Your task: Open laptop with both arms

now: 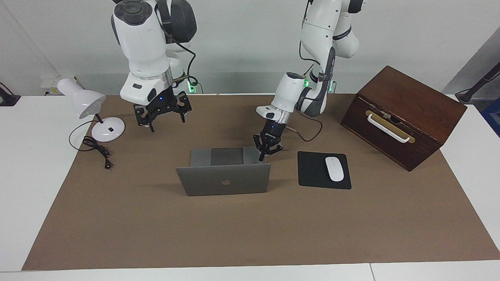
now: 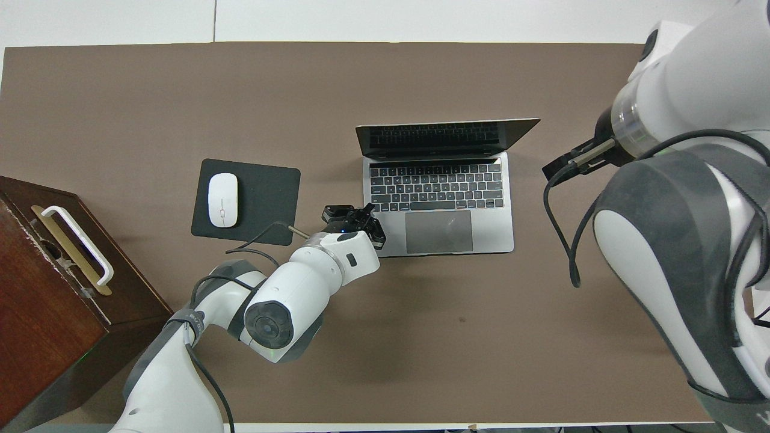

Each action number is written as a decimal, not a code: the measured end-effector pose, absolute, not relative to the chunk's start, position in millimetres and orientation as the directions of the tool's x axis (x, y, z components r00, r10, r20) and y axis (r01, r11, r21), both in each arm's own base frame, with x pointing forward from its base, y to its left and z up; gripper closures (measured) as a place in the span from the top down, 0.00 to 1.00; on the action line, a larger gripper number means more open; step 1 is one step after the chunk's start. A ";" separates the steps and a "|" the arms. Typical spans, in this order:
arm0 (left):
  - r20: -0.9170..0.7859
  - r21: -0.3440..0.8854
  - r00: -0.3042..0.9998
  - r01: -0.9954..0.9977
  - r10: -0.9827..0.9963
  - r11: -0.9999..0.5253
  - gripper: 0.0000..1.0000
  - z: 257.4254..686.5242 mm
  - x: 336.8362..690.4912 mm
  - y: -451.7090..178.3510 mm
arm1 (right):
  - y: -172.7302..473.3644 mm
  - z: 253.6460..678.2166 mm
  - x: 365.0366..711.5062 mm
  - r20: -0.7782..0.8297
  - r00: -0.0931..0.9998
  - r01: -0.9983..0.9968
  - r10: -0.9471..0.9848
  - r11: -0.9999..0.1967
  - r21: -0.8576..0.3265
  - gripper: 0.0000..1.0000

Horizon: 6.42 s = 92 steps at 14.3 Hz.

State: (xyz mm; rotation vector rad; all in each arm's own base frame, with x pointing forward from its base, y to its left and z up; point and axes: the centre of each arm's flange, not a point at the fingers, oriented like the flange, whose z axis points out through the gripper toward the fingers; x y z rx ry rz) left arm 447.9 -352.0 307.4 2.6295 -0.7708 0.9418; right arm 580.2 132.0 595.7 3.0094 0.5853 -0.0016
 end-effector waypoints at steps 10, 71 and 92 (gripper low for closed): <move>0.568 0.035 0.711 -0.524 -0.414 -0.851 0.01 347.7 483.6 -364.1 | 98.6 621.3 550.1 -0.068 0.981 0.185 0.183 -0.982 0.029 1.00; -0.016 0.004 0.995 -0.098 -0.098 -0.995 0.92 627.7 546.5 12.6 | 38.1 619.6 535.6 -0.158 0.985 0.073 0.066 -0.997 0.040 1.00; 0.002 0.001 0.997 -0.082 -0.082 -0.997 1.00 624.5 549.7 -2.9 | 42.4 620.8 534.8 -0.156 0.985 0.081 0.074 -0.996 0.040 1.00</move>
